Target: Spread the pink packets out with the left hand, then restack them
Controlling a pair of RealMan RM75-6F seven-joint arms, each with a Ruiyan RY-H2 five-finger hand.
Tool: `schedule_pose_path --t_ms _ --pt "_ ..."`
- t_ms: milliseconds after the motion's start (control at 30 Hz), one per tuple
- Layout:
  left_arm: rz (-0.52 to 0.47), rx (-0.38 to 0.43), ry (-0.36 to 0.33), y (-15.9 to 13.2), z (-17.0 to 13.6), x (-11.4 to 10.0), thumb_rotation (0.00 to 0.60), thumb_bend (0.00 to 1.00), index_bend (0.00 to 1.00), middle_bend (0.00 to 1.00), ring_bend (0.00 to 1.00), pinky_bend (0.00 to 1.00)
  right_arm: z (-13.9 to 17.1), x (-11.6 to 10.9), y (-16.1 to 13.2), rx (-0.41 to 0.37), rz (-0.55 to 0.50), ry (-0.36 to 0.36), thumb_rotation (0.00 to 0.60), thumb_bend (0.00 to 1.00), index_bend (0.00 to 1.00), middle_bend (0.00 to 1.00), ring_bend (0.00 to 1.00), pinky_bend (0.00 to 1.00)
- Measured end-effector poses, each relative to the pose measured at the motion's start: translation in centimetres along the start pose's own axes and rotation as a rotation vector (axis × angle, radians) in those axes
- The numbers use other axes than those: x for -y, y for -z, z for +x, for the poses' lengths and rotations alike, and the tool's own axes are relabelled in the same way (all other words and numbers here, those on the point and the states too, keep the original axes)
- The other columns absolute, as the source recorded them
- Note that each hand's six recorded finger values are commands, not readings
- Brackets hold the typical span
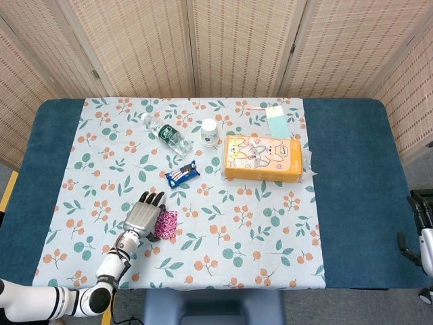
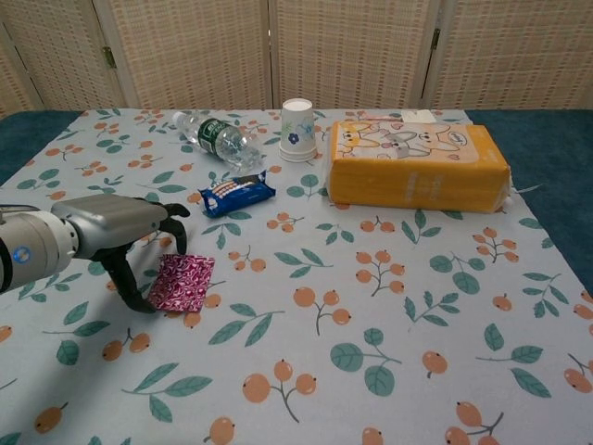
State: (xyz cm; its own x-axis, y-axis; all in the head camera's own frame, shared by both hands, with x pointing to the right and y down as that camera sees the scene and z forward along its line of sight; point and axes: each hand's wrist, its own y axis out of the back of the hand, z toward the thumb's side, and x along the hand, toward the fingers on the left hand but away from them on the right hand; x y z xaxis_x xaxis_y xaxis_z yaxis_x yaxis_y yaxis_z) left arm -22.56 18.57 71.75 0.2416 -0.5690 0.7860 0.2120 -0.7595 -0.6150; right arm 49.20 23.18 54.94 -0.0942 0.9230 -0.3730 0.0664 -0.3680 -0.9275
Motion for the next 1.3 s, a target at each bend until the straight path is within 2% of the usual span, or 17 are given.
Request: schedule_pose_path --t_ms 267,500,633,733,933,1067,1300 --pt "-0.007 0.005 -0.002 -0.1 -0.1 0.1 0.571 0.15 0.23 0.00 0.00 0.00 0.0 0.0 0.0 -0.001 0.000 0.001 0.600 0.48 0.00 0.07 0.00 0.00" --pt "-0.026 0.018 -0.007 -0.2 -0.7 -0.2 0.569 0.15 0.20 0.00 0.00 0.00 -0.1 -0.1 -0.1 -0.005 -0.002 0.005 0.600 0.48 0.00 0.07 0.00 0.00" --pt "-0.046 0.004 -0.031 0.8 -1.3 -1.0 0.569 0.15 0.20 0.00 0.00 0.00 -0.3 -0.3 -0.1 -0.007 0.000 0.008 0.600 0.48 0.00 0.07 0.00 0.00" --pt "-0.073 -0.024 -0.058 2.4 -2.0 -1.8 0.572 0.15 0.20 0.00 0.00 0.00 -0.3 -0.5 -0.1 -0.009 0.001 0.010 0.600 0.48 0.00 0.07 0.00 0.00" --pt "-0.132 -0.128 -0.135 7.7 -4.2 -3.4 0.590 0.15 0.22 0.00 0.00 0.00 -0.6 -0.7 -0.4 -0.021 0.005 0.010 0.600 0.48 0.00 0.07 0.00 0.00" --pt "-0.187 -0.211 -0.213 11.7 -6.4 -4.3 0.600 0.15 0.23 0.00 0.00 0.00 -0.9 -0.9 -0.8 -0.037 -0.007 0.003 0.600 0.48 0.00 0.07 0.00 0.00" --pt "-0.278 -0.311 -0.369 16.9 -10.9 -4.7 0.600 0.16 0.26 0.04 0.00 0.00 -1.6 -1.1 -1.6 -0.073 -0.035 -0.026 0.600 0.48 0.00 0.07 0.00 0.00"
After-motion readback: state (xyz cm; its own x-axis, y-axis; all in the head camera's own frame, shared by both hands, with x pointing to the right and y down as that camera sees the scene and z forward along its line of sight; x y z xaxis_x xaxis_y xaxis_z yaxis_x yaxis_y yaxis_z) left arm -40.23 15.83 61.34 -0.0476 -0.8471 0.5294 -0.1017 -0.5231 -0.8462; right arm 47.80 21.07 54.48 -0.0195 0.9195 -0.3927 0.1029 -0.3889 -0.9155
